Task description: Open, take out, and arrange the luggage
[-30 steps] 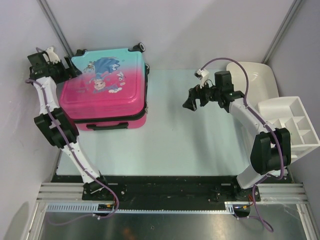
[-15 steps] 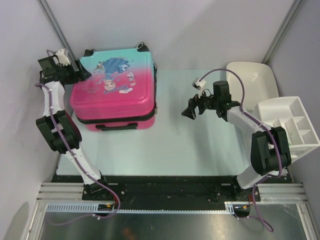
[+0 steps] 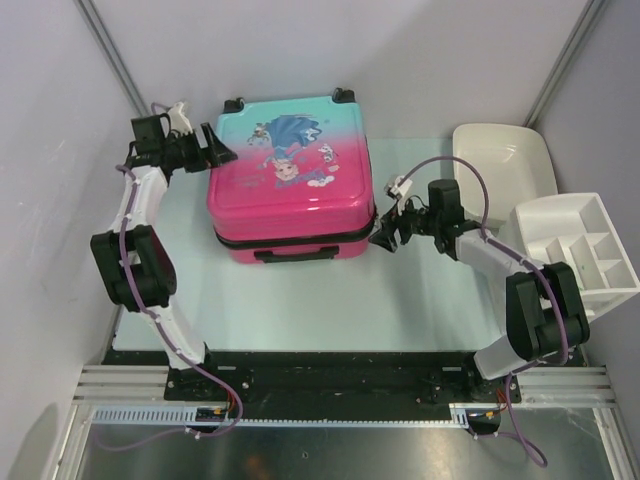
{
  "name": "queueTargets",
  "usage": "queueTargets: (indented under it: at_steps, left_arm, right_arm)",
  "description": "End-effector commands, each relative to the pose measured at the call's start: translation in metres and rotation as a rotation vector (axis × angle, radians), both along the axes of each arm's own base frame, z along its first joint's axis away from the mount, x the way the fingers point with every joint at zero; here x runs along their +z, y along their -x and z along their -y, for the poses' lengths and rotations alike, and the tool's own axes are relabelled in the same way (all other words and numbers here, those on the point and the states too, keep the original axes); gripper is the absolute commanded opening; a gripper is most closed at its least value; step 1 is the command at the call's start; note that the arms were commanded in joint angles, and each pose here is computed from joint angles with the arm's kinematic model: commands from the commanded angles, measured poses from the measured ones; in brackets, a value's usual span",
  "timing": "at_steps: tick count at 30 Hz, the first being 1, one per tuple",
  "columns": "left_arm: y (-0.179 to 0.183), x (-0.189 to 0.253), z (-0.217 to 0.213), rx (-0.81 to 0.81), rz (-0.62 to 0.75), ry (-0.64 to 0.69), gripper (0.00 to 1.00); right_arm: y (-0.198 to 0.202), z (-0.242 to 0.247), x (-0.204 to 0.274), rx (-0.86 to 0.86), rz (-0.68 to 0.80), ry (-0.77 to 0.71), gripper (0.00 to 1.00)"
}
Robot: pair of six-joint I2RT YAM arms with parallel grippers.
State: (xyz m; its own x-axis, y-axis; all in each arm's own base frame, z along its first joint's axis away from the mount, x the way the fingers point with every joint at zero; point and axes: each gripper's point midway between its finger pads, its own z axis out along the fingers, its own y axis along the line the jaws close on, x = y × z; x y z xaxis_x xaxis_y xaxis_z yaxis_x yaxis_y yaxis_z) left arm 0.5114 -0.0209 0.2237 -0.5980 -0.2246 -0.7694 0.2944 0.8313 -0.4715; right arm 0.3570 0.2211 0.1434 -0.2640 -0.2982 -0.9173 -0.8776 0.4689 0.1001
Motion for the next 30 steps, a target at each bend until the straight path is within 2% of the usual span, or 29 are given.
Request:
queueTargets:
  at_steps: [1, 4, 6, 9, 12, 17, 21, 26, 30]
  left_arm:
    - [0.068, -0.026, 0.061, -0.188, -0.247, 0.190, 0.93]
    - [0.075, -0.023, 0.051, -0.205, -0.211, 0.180, 0.94]
    - [0.077, -0.016, 0.044, -0.211, -0.172, 0.162, 0.96]
    - [0.078, 0.003, 0.029, -0.212, -0.053, 0.052, 0.99]
    - [0.086, 0.026, 0.026, -0.261, 0.087, -0.067, 1.00]
    - [0.128, 0.060, 0.045, -0.432, 0.309, -0.140, 1.00]
    - [0.167, 0.064, 0.064, -0.561, 0.463, -0.208, 1.00]
    - [0.199, 0.043, 0.085, -0.659, 0.554, -0.324, 1.00]
    - [0.214, 0.029, 0.100, -0.711, 0.573, -0.386, 1.00]
  right_arm:
    - [-0.001, 0.004, 0.021, 0.053, 0.212, 0.011, 0.72]
    - [0.000, 0.020, 0.022, 0.074, 0.225, 0.011, 0.69]
    - [-0.004, 0.045, 0.025, 0.055, 0.249, 0.025, 0.73]
    - [0.001, 0.066, 0.020, 0.086, 0.273, 0.063, 0.82]
    - [0.005, 0.067, 0.012, 0.131, 0.275, 0.063, 0.84]
    - [0.006, 0.055, 0.003, 0.205, 0.261, 0.020, 0.76]
    - [-0.006, 0.050, 0.001, 0.203, 0.261, -0.029, 0.75]
    - [-0.017, 0.039, -0.005, 0.230, 0.278, -0.061, 0.72]
    - [-0.027, 0.032, -0.010, 0.242, 0.276, -0.077, 0.70]
